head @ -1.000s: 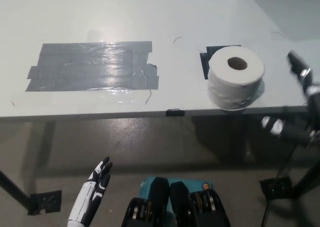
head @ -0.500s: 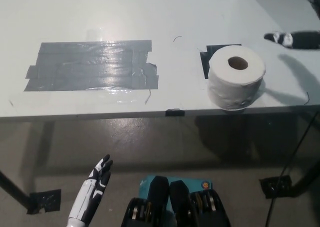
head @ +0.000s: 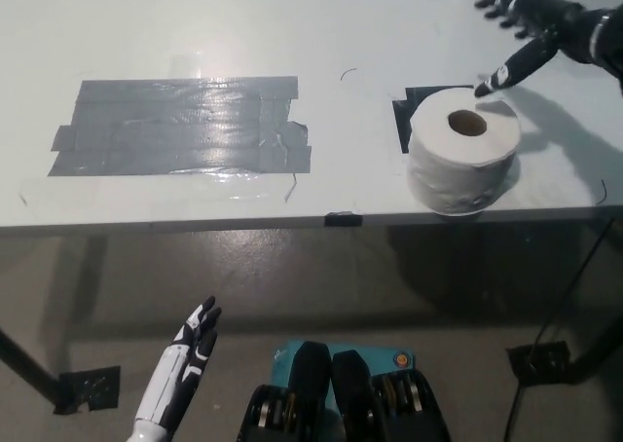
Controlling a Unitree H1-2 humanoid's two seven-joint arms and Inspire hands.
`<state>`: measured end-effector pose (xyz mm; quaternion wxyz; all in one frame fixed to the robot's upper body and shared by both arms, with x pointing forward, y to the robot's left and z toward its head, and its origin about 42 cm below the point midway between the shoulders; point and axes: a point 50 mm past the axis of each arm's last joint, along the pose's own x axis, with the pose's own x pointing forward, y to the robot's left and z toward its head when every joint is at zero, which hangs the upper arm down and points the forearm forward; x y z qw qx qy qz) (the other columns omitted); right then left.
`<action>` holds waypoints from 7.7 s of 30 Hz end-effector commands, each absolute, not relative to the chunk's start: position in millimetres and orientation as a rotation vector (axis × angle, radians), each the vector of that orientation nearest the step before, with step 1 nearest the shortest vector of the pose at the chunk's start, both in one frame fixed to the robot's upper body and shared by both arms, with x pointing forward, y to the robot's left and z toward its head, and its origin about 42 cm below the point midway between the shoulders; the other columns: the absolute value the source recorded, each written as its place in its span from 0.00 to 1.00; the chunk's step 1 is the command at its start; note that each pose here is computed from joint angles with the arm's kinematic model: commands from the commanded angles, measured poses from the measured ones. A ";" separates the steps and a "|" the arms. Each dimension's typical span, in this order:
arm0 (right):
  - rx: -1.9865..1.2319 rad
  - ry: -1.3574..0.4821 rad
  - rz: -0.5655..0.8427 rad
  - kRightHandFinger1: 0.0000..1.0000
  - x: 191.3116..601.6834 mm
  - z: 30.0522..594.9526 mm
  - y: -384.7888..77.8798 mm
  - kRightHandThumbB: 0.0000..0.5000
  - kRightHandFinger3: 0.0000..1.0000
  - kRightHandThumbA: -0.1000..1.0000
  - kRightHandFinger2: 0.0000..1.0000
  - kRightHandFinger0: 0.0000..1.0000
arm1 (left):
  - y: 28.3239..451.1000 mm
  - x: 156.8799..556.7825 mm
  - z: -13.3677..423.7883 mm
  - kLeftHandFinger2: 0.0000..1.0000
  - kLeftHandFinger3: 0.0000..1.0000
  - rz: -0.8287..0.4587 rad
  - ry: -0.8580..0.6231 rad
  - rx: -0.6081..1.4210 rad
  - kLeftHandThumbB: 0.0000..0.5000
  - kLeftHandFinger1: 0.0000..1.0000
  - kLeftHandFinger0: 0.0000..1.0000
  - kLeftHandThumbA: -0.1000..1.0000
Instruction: A toilet paper roll is kept on the black spot on the desk infront of the robot and the robot inserts its right thumb into the hole in the centre to grab the roll. Then it passes the roll to a person.
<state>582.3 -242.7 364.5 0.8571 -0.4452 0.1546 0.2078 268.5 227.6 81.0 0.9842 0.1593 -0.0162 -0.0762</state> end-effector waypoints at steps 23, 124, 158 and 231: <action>-1.170 0.372 0.537 1.00 598.4 448.2 -204.3 0.87 1.00 1.00 1.00 1.00 | 219.2 298.3 114.3 1.00 1.00 -0.181 -0.149 0.341 0.06 1.00 1.00 1.00; -0.408 0.312 0.208 0.65 582.9 263.0 -240.4 0.45 0.96 0.00 1.00 0.14 | 217.8 321.5 138.6 1.00 1.00 -0.208 -0.186 0.361 0.09 1.00 1.00 1.00; 1.003 -0.048 0.366 0.38 534.7 286.5 -228.1 0.20 1.00 0.00 0.74 0.00 | 211.3 347.7 151.8 1.00 1.00 -0.210 -0.231 0.368 0.12 1.00 1.00 1.00; 0.725 -0.011 0.388 0.32 543.5 353.4 -156.5 0.28 0.96 0.00 0.71 0.00 | 206.0 341.4 151.2 1.00 1.00 -0.253 -0.222 0.374 0.03 1.00 1.00 1.00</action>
